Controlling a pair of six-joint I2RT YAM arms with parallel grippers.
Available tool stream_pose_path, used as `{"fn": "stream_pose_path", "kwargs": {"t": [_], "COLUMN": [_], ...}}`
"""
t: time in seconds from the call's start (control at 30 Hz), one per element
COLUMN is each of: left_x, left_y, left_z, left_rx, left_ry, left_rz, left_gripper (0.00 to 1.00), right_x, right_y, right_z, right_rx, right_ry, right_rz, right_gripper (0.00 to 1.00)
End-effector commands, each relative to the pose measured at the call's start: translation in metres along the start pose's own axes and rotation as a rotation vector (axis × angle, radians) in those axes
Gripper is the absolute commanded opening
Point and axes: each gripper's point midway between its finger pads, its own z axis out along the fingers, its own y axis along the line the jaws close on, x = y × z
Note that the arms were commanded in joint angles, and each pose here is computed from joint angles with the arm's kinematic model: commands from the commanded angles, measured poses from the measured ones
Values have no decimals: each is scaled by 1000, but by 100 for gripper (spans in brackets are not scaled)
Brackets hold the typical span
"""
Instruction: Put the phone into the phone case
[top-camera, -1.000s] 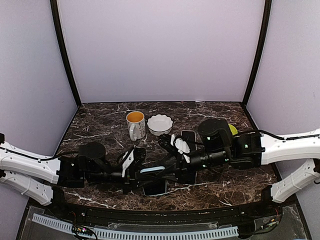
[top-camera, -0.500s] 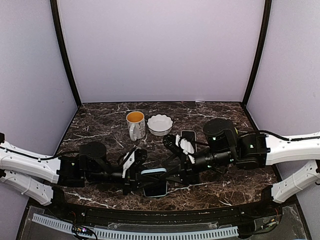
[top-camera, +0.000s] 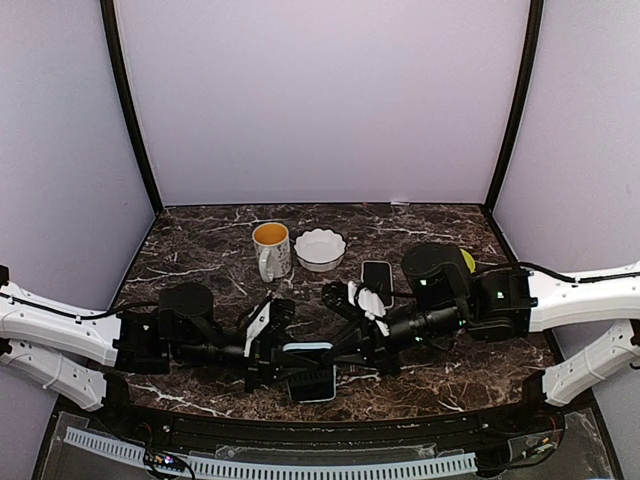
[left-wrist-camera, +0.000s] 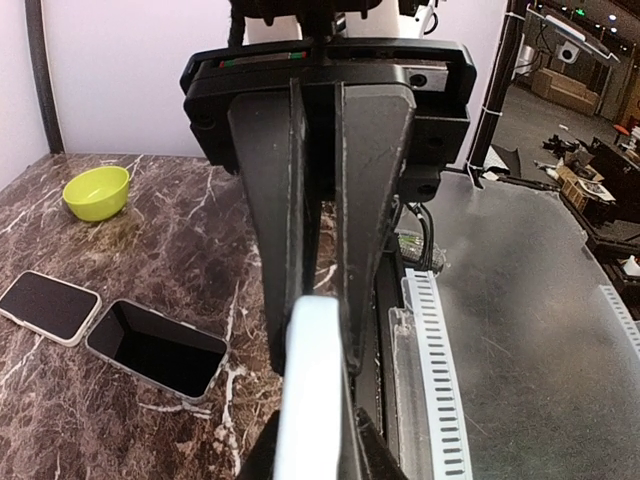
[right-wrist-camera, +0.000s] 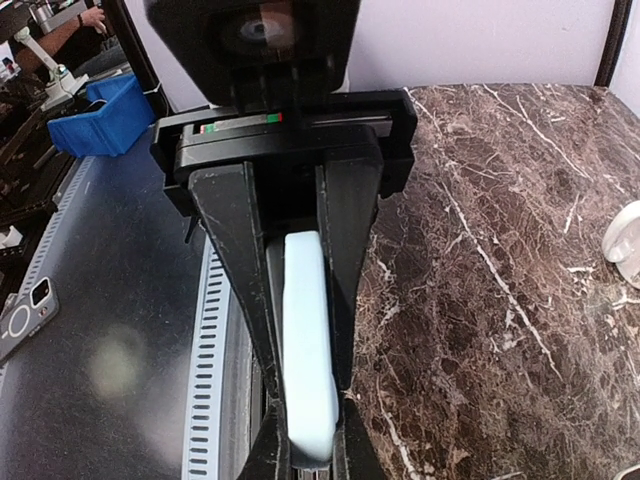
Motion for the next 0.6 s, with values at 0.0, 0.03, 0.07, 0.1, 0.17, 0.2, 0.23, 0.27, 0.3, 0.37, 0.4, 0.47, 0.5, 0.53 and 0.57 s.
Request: {"fn": "stream_pose_path", "kwargs": {"t": [0.0,0.03,0.07,0.1,0.17,0.2,0.23,0.27,0.3,0.37,0.4,0.47,0.5,0.53,0.57], "left_x": [-53,-57,-56,-60,-66,-67,-74,-76,-82,-85,-90,-89,-91,-87,-90], "left_y": [-11,-11,-10,-11,-11,-10,-11,-9,-10,-9,-10,-10,-10,-9,-9], "left_z": [-12,-15,-16,-19,-26,-28,-35,-38,-45,-54,-59,-60,-59,-55,-54], "left_rx": [35,34,28,26,19,9,4,-8,-13,-30,-30,-28,-27,-28,-28], "left_ry": [-181,-196,-199,-213,-239,-253,-279,-299,-330,-368,-394,-392,-390,-369,-369], "left_rz": [37,37,30,31,30,30,31,31,31,27,31,24,18,12,9], "left_gripper": [1,9,14,25,40,47,48,50,50,49,49,50,50,54,56], "right_x": [-40,-45,-50,-54,-57,-64,-65,-67,-68,-71,-72,-75,-76,-77,-78], "right_y": [3,5,7,9,12,14,13,14,14,16,16,18,18,19,19], "right_z": [-28,-33,-38,-44,-51,-55,-58,-61,-63,-67,-68,-69,-70,-70,-70], "right_rx": [22,19,18,16,13,12,17,19,21,21,18,12,9,8,5], "right_ry": [-167,-190,-213,-231,-250,-280,-291,-303,-311,-325,-331,-339,-342,-344,-346], "right_rz": [-5,-10,-16,-20,-25,-33,-35,-36,-37,-38,-39,-40,-40,-41,-43], "right_gripper": [0,0,0,0,0,0,0,0,0,0,0,0,0,0,0]}}
